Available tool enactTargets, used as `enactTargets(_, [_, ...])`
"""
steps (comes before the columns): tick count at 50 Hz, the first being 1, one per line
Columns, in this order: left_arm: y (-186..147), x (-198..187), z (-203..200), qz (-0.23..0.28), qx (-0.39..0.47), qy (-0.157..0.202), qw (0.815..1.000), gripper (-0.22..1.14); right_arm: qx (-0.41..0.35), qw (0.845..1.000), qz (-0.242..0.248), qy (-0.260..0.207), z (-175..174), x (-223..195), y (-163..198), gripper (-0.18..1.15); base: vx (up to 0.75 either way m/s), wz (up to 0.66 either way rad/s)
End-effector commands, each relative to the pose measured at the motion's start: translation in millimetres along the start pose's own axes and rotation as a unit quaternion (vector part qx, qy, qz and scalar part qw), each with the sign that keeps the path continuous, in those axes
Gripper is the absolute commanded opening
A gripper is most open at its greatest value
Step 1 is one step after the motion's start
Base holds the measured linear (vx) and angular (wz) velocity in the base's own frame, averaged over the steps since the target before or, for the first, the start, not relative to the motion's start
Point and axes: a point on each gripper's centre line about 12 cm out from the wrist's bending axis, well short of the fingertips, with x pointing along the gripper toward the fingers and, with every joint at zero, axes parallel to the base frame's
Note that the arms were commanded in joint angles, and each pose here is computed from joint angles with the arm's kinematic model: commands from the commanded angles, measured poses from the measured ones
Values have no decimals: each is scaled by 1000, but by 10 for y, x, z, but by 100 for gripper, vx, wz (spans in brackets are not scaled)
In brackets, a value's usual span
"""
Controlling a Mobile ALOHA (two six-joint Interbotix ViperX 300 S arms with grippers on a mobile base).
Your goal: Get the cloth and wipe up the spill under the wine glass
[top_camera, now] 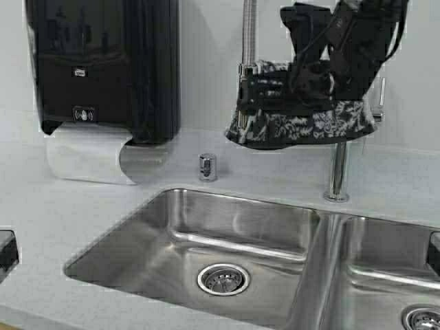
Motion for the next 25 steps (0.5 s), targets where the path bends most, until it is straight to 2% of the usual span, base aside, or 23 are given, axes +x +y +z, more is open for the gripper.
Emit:
enactTargets(1, [1, 6, 57, 0, -1, -10, 1000, 2, -4, 1000, 0, -11, 48, 26, 13, 103, 6, 0])
enactTargets(25, [1, -3, 45, 1, 0, -7, 1000, 2, 1, 1000, -15, -10, -38, 301, -83, 102, 4, 0])
